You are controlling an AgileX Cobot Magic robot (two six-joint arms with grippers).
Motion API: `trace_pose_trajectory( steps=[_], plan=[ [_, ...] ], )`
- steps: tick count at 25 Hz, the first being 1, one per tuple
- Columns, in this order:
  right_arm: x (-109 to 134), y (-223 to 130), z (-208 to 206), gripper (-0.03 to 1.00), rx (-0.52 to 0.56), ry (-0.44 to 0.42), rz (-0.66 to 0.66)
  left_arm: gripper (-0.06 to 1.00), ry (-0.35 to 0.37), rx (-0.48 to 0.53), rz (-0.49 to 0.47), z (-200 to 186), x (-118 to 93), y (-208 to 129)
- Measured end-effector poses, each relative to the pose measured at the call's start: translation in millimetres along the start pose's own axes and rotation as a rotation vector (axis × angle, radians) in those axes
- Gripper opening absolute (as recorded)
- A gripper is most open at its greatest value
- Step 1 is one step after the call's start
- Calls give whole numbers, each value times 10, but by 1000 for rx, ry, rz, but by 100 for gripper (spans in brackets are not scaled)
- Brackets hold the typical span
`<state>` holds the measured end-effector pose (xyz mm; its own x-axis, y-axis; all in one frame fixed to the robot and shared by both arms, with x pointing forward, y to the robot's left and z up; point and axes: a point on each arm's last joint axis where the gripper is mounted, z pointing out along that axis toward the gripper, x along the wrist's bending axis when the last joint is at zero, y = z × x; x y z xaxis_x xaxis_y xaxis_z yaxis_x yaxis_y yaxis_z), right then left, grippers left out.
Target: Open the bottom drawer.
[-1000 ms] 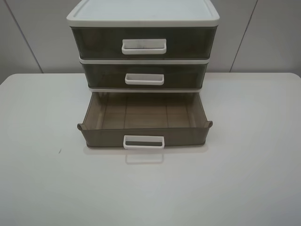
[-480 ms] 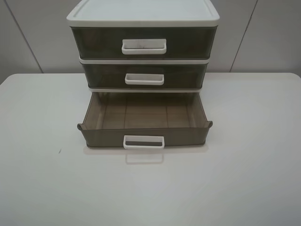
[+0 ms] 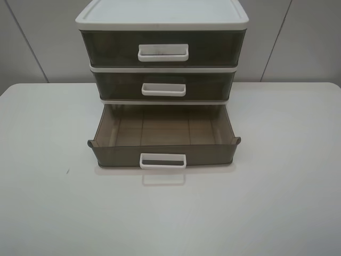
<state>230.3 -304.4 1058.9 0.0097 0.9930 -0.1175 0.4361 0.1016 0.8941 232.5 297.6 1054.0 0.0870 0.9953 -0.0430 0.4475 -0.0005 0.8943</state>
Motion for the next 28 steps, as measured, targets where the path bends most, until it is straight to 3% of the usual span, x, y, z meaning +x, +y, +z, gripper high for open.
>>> trace_pose_trajectory(
  steps=[11, 18, 28],
  plan=[
    [-1, -1, -1, 69, -1, -1, 2, 74, 0, 0, 0, 0, 0, 0],
    [-59, -4, -2, 69, 0, -65, 66, 74, 0, 0, 0, 0, 0, 0],
    [-64, -4, -2, 69, 0, -71, 74, 74, 0, 0, 0, 0, 0, 0]
  ],
)
